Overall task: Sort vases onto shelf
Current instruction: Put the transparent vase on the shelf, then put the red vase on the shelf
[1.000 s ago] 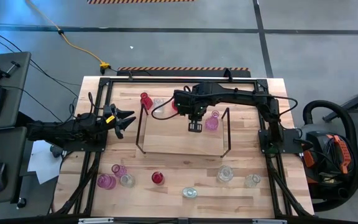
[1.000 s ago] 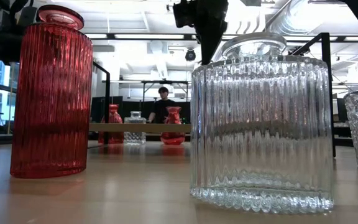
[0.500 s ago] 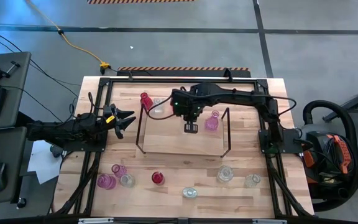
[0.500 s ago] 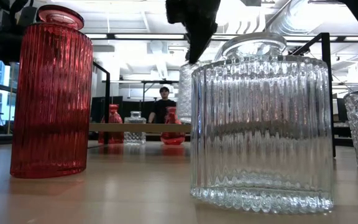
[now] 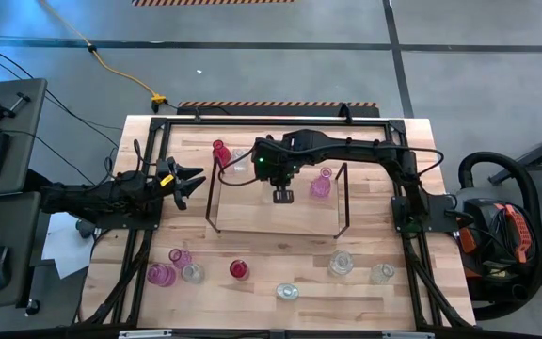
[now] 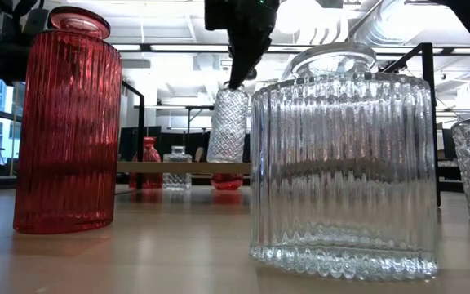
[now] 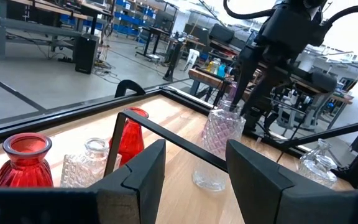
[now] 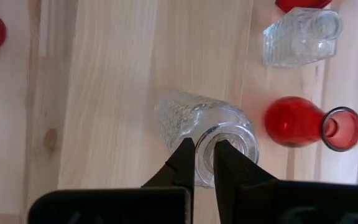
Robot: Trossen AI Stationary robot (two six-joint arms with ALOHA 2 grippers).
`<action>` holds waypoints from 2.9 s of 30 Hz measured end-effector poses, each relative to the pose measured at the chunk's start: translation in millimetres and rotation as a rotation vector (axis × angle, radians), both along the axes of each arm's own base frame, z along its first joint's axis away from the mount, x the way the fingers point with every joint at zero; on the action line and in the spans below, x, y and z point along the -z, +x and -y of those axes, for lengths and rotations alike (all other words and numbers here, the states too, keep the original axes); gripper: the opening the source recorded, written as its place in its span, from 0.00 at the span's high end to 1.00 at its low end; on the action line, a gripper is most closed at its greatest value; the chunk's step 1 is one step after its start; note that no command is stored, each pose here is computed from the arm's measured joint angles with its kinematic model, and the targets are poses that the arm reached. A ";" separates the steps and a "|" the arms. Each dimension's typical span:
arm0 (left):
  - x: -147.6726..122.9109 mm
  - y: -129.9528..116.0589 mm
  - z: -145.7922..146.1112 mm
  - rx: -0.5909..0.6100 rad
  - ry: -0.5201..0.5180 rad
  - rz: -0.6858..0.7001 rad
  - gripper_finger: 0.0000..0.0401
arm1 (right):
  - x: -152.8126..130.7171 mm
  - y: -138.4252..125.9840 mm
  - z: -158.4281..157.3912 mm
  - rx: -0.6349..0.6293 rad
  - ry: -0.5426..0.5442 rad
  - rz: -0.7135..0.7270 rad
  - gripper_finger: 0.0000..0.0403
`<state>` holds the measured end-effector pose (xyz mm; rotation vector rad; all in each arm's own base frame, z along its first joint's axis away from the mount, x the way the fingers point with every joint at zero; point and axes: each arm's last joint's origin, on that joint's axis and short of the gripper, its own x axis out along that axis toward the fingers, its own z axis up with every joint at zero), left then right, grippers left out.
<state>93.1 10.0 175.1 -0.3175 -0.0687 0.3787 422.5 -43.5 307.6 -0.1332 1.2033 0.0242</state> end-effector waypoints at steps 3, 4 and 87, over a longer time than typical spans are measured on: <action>-0.1 0.0 0.0 0.000 0.000 0.000 0.60 | -0.1 0.1 0.1 -0.010 -0.008 0.001 0.98; 0.0 0.0 0.0 0.000 0.000 0.000 0.60 | -0.1 0.2 0.1 -0.017 -0.010 0.001 0.98; -0.1 0.0 0.0 0.000 0.000 0.000 0.60 | -43.7 -32.9 160.8 0.299 0.251 0.330 0.86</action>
